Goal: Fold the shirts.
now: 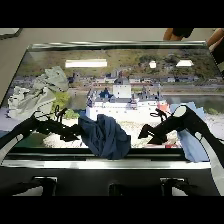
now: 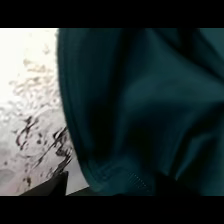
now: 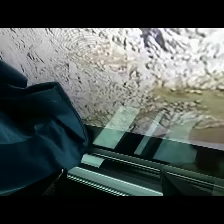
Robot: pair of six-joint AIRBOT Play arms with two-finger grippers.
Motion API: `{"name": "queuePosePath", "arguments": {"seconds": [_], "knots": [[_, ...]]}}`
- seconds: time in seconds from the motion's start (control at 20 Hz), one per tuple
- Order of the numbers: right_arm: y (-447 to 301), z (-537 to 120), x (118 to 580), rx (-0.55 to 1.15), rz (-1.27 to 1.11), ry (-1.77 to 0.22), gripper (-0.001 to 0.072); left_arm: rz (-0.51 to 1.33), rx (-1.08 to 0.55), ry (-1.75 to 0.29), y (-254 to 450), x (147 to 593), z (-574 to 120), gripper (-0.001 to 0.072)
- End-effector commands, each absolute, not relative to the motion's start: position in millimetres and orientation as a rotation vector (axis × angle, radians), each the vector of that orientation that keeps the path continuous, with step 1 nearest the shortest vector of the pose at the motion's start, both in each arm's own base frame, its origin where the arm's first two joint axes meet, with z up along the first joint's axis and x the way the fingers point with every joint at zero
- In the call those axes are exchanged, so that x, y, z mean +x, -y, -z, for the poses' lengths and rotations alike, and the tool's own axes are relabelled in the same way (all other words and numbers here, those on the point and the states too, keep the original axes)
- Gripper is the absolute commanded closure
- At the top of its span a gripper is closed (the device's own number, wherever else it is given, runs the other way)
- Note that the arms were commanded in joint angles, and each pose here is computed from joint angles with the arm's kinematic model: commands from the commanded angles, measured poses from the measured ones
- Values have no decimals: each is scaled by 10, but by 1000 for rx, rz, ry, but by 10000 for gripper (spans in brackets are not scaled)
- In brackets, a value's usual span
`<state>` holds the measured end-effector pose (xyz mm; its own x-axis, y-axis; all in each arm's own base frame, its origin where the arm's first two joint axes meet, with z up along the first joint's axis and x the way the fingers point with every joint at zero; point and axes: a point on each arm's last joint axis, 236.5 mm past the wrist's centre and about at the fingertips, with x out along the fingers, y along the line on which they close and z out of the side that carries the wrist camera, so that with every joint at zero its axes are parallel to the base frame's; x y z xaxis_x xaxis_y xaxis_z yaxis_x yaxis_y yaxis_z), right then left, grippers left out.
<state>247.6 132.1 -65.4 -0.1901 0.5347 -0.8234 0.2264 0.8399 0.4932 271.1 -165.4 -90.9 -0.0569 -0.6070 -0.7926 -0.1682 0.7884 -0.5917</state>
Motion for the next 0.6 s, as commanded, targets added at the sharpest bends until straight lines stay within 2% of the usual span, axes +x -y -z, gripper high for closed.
{"name": "queuePosePath", "arguments": {"seconds": [0.0, 0.05, 0.1, 0.2, 0.25, 0.45, 0.5, 0.55], "knots": [[-1546, 757, 2366, 549, -343, -1781, 35, 382, -677, -1564, 1781, 2845, 997, 195], [-1659, 780, 2332, 537, -361, -1783, 18, 372, -683, -1562, 1775, 2858, 1005, 205], [-1753, 805, 2318, 526, -374, -1779, 15, 359, -693, -1565, 1770, 2865, 1017, 307], [-1902, 865, 2309, 518, -374, -1775, 22, 359, -692, -1563, 1770, 2868, 1019, 642], [-1974, 893, 2283, 520, -374, -1785, 24, 362, -688, -1561, 1769, 2870, 1016, 677], [-2160, 1036, 2147, 482, -394, -1832, 48, 377, -678, -1550, 1774, 2872, 978, 677], [-2190, 1062, 2136, 491, -392, -1841, 130, 380, -676, -1544, 1775, 2878, 956, 677], [-2228, 1071, 2134, 520, -391, -1850, 260, 385, -675, -1539, 1778, 2879, 931, 677]]}}
